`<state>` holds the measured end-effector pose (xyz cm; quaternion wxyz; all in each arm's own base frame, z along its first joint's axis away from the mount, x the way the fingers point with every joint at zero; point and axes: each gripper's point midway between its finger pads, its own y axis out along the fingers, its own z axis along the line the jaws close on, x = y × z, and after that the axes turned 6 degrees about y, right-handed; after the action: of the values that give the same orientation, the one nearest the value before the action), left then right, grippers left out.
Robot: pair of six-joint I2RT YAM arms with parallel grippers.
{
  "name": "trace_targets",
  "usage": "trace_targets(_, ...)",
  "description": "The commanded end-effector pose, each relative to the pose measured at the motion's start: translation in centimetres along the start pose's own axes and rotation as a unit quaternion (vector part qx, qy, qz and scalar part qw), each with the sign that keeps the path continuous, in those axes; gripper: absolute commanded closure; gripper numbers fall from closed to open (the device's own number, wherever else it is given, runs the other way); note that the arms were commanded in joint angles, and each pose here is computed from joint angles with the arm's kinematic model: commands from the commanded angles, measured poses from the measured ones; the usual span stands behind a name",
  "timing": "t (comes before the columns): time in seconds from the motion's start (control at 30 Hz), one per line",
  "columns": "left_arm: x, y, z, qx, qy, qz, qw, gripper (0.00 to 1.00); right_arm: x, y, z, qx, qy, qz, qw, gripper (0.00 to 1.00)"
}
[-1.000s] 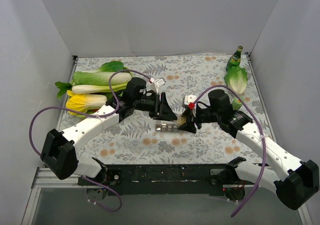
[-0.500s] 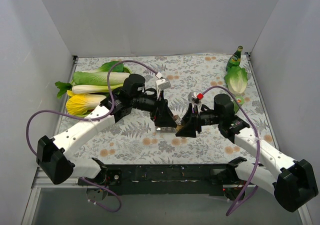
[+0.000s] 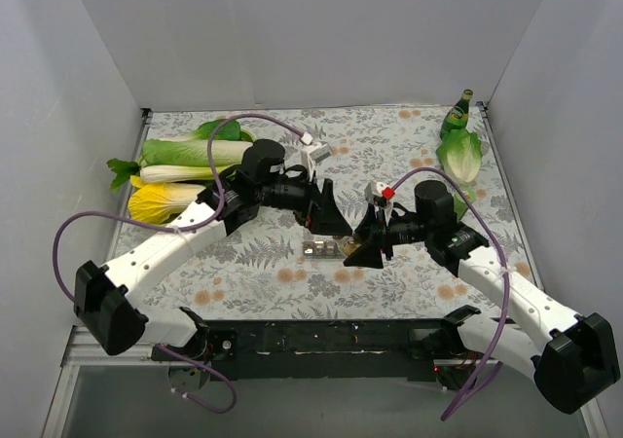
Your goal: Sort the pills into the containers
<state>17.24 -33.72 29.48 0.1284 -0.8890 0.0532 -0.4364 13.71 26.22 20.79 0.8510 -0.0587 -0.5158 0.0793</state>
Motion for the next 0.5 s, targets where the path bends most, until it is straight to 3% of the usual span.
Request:
trace_targets(0.0, -0.5, 1.3, 0.6, 0.030, -0.057, 0.030, 0.997, 0.13, 2.3, -0.2, 0.5, 0.001, -0.062, -0.013, 0.998, 0.99)
trace_targets(0.27, -2.5, 3.0, 1.3, 0.043, -0.103, 0.073, 0.991, 0.28, 2.4, -0.2, 0.4, -0.002, -0.066, -0.014, 0.998, 0.99)
trace_targets(0.47, -3.4, 3.7, 0.9, 0.038, -0.109, 0.093, 0.989, 0.45, 2.2, -0.2, 0.0, -0.011, -0.064, -0.013, 0.998, 0.99)
